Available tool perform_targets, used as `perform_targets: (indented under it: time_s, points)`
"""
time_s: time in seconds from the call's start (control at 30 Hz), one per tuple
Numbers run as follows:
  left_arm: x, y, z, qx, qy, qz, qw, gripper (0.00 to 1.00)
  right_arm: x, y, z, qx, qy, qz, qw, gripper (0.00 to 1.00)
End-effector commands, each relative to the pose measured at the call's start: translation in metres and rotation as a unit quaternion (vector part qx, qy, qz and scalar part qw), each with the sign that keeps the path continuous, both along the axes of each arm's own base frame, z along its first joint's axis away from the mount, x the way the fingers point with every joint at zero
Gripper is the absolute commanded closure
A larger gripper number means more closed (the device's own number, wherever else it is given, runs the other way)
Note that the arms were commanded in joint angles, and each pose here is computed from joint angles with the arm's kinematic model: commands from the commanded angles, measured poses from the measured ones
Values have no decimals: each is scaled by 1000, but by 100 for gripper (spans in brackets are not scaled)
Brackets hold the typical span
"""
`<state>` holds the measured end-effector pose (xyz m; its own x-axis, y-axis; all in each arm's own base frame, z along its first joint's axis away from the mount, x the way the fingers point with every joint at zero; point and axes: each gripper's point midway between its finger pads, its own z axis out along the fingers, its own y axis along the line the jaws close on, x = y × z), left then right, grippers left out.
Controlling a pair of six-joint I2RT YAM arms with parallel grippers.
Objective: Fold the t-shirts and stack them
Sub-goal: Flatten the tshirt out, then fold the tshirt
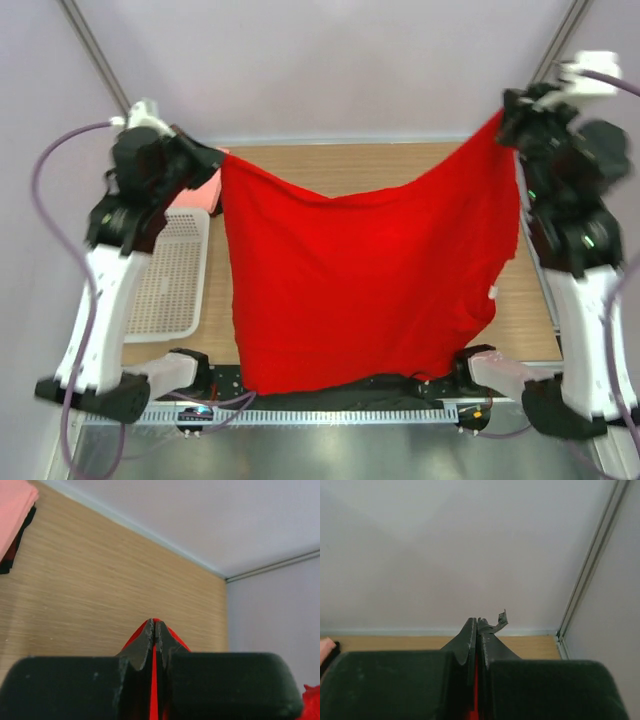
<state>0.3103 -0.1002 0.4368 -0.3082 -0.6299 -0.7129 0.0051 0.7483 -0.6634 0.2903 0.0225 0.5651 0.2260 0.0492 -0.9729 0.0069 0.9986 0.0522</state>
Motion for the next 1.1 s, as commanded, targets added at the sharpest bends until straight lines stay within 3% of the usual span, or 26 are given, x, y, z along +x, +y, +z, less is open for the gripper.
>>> perform_targets:
  time_s: [0.0, 0.2, 0.27, 0.47, 0.63, 0.77, 1.07]
  points:
    - [65, -4, -26, 16, -5, 23, 1000, 100, 82, 16, -35, -59, 17, -3, 998, 99]
    - [166, -8, -89, 34, 34, 34, 998, 100, 202, 35, -152, -84, 100, 22, 991, 99]
    - [202, -4, -139, 46, 76, 35, 995, 100, 233, 37, -196, -80, 123, 33, 989, 99]
    - [260, -5, -208, 37, 118, 1, 992, 100, 277, 31, -273, -84, 174, 36, 981, 99]
    - [272, 0, -218, 26, 123, -6, 992, 100, 298, 26, -296, -77, 188, 25, 979, 99]
    - [274, 7, -215, 30, 119, -12, 992, 100, 304, 25, -280, -64, 175, 17, 982, 99]
    - [263, 25, -237, 34, 166, -17, 985, 100, 284, 20, -283, -35, 227, 5, 973, 99]
